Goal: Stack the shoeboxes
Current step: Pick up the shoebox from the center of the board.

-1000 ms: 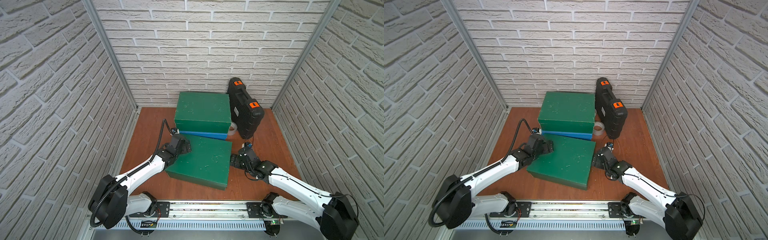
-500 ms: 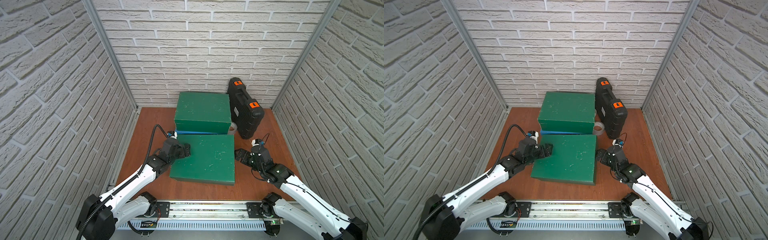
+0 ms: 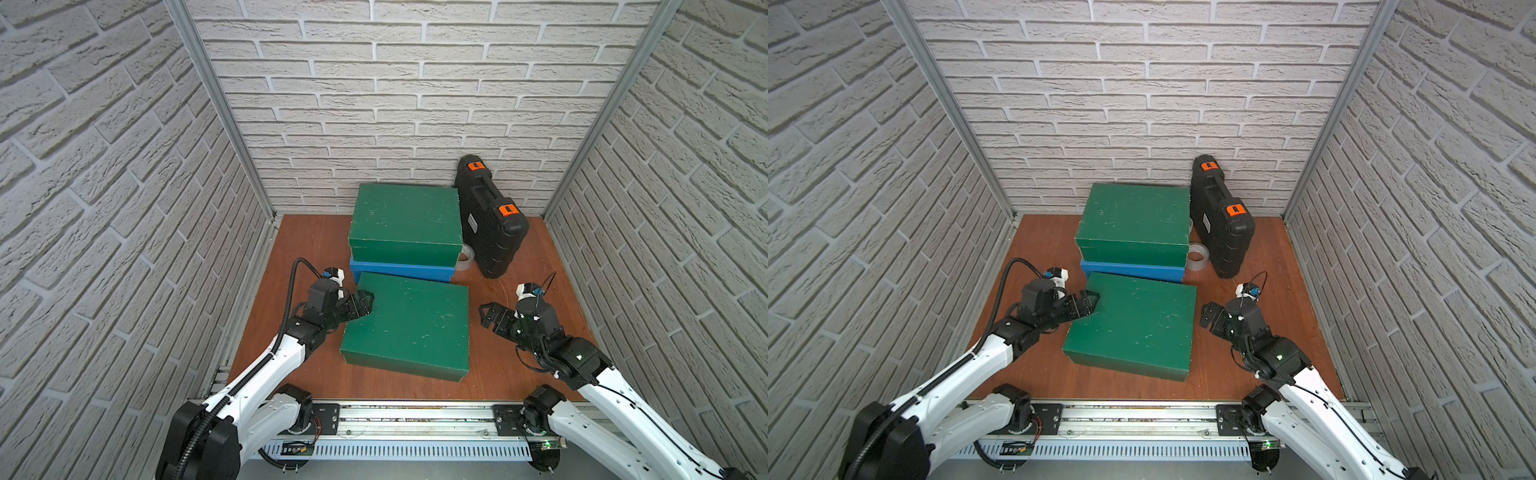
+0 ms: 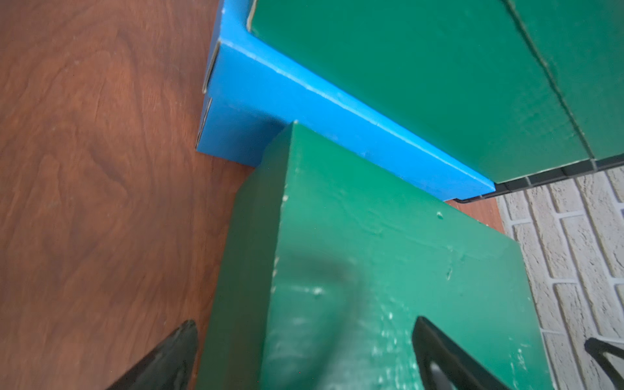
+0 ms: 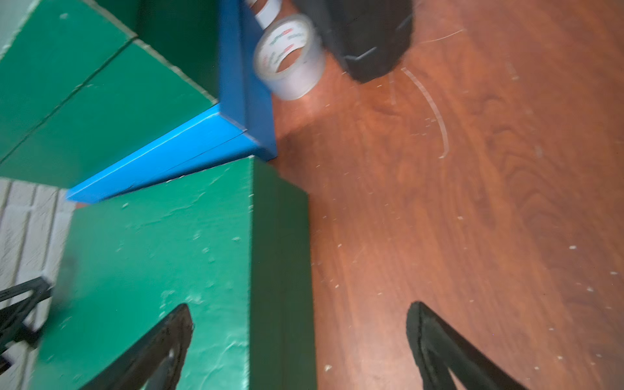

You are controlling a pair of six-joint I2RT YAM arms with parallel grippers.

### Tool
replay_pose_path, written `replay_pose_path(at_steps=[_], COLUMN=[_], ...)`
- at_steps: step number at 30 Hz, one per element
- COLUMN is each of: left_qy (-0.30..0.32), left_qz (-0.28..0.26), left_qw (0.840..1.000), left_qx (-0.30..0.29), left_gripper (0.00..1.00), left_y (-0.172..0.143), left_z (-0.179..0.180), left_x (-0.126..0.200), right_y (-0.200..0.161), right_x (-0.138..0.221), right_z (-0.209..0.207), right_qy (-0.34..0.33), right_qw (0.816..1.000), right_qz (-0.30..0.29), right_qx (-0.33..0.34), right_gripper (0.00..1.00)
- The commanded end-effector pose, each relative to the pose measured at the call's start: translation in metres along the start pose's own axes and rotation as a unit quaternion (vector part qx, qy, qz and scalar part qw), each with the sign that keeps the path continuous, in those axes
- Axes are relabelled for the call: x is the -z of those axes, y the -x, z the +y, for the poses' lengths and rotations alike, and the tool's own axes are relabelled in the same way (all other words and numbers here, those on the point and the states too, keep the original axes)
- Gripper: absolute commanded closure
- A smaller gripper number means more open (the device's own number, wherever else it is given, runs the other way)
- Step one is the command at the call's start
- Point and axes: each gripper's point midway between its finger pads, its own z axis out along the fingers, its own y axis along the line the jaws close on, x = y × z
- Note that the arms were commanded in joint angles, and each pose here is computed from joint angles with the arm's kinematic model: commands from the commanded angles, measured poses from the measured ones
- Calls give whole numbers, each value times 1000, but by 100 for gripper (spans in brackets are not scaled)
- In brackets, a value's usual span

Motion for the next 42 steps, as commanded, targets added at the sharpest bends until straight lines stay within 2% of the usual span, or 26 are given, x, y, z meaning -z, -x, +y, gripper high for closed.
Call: replay_pose_path(at_steps=[1,3,7,11,17,26,36,42], left_qy=[-28,-35,-59,-95,-113,-145,-166,-163], left_qz=[-29,-37,-37,-31,-37,-16,0,4], left_qw=[999,998,996,993,989,984,978,977], left_qx=[20,34,51,63,84,105,126,134], left_gripper=[2,2,2,2,2,2,2,2], left_y=[6,5,4,-5,-14,-22,-28,-33], left_z=[2,6,7,3,7,2,-3,1], left_x=[5,7,6,0,-2,-7,-8,-10], right_y=[-10,-21,-35,-50,-70,-69,-72,-78], right_x=[1,-9,-23,-40,-68,-73,-71,-76], right_z=[31,39,37,50,57,46,42,46], right_qy=[73,95,77,108,113,102,109,111], right_qw=[997,994,994,989,983,987,986,984], right_qz=[38,52,71,100,147,123,120,138], right_qx=[13,15,24,21,13,-21,-40,-37], right_gripper=[1,1,1,1,1,1,1,1])
